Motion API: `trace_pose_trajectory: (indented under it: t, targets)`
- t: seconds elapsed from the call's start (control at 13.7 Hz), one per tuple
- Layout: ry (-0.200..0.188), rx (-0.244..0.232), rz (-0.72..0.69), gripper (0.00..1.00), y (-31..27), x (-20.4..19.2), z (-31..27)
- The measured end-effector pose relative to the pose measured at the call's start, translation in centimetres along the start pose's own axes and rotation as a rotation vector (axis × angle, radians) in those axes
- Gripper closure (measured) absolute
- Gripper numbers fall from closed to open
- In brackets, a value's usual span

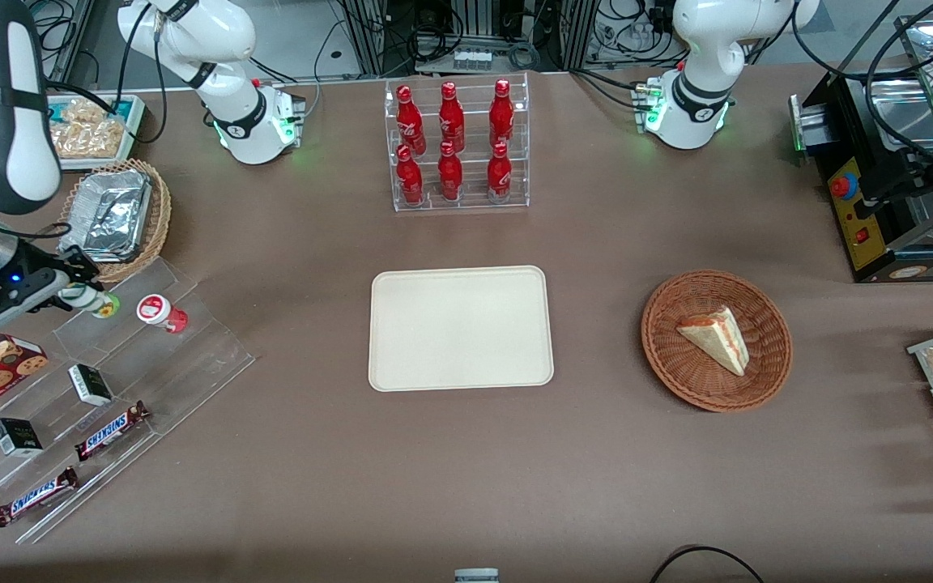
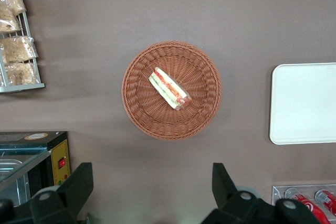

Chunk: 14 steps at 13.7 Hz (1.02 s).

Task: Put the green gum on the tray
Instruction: 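Close the right gripper on the green gum canister and lift it, then carry the green gum canister with the right gripper over the cream tray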

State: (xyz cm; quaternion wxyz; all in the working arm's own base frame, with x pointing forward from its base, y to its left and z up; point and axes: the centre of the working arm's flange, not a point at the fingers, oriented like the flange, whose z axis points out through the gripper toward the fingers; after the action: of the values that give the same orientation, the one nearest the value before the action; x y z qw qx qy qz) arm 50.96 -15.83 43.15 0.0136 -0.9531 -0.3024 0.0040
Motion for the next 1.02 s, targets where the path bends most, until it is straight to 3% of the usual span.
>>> trace_pose_trajectory:
  t: [0.22, 0.59, 1.02]
  targets:
    - [-0.016, 0.019, 0.0, 0.41, -1.6, 2.7, -4.1]
    - [-0.05, 0.033, 0.085, 0.41, -9.8, 10.5, -7.7]
    - [-0.064, 0.022, 0.287, 0.41, -26.4, 19.4, -7.5]
